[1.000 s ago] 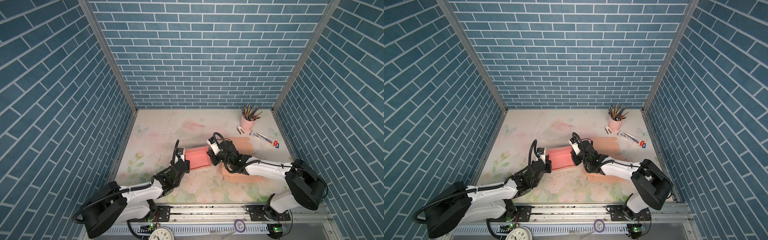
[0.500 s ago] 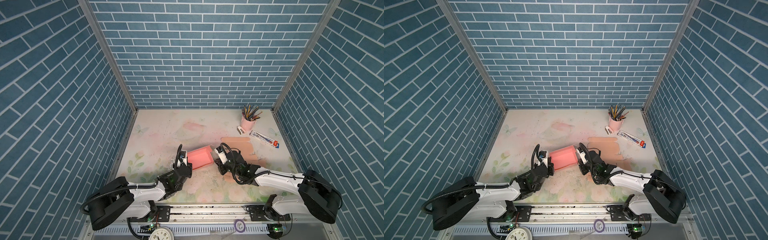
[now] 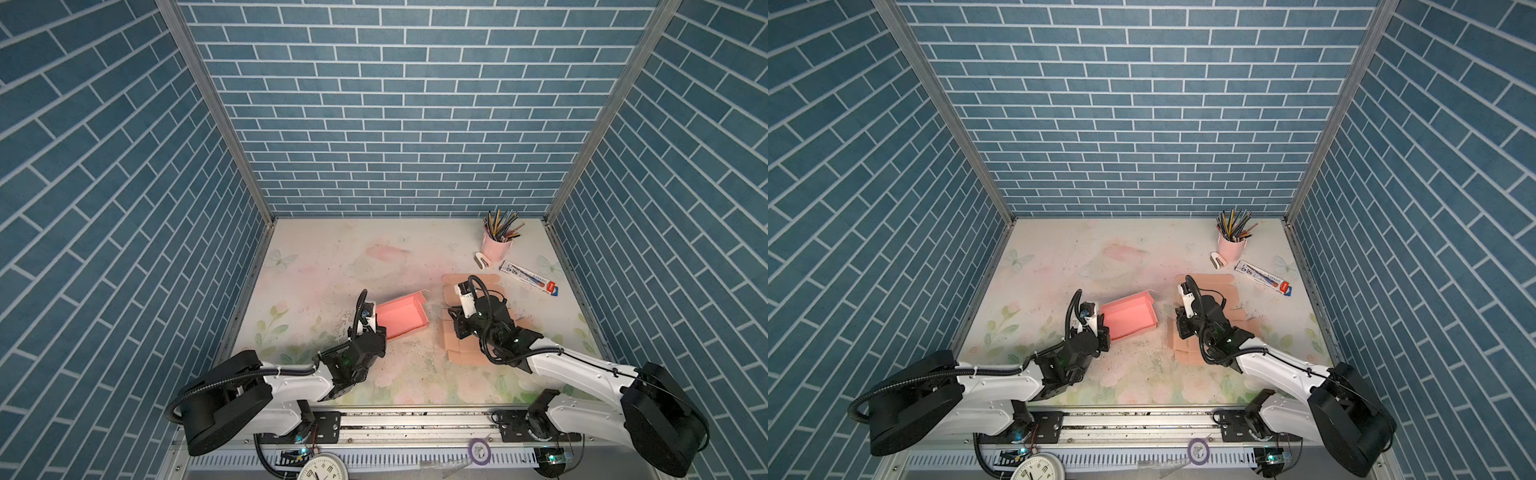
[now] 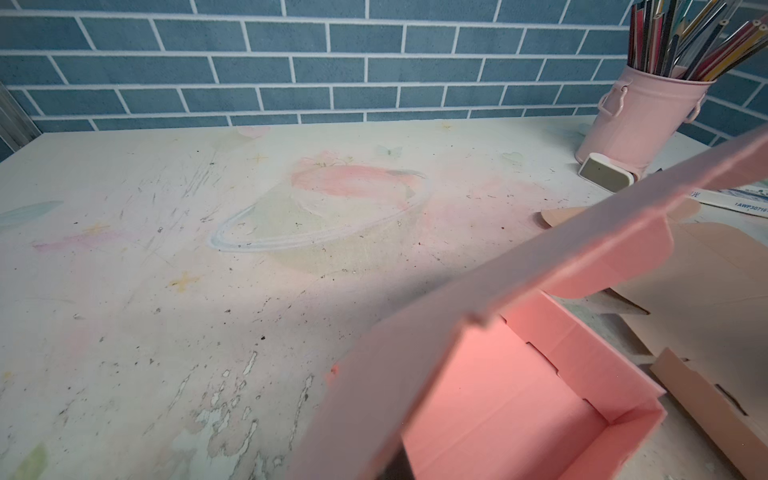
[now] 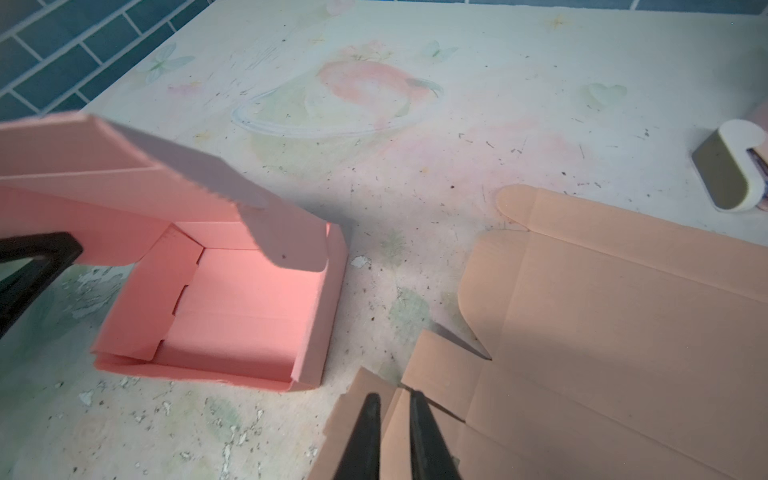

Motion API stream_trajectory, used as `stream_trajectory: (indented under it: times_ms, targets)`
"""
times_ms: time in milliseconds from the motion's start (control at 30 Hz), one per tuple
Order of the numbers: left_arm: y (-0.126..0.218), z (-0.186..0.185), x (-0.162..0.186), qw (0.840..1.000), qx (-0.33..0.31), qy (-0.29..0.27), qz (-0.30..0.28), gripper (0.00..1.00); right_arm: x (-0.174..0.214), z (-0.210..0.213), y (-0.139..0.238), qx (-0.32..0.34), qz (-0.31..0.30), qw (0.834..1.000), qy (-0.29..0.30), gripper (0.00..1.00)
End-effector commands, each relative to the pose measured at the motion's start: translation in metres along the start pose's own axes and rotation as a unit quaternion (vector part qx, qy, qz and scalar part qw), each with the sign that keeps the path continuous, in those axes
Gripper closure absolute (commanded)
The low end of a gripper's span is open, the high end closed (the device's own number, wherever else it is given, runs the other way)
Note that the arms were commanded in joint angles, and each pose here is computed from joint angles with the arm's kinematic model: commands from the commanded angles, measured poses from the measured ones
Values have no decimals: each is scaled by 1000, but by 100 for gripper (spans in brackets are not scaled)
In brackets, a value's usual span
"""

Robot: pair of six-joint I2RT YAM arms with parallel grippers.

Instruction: Fold the paper box

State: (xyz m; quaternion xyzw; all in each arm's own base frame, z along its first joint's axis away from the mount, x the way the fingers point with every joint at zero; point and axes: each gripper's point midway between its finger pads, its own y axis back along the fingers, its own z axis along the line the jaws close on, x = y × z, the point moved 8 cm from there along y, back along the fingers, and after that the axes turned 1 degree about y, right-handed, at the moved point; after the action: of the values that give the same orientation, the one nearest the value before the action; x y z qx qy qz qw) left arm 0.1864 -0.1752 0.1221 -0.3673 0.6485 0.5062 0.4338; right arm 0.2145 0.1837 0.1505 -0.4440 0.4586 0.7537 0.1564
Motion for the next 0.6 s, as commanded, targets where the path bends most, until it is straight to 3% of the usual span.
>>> stream_trajectory:
  times_ms: [0,267,567]
  targets:
    - [1,-2,11,1000,10,-1,25,99,-20,3,-9,-33,-19,999,-30,84]
    - [0,-4,9,1000,8,-11,26,99,-41,-3,-35,-45,-5,997,-56,85]
    - [0,-4,10,1000,9,-8,26,99,-47,8,-56,-112,-4,992,-64,86]
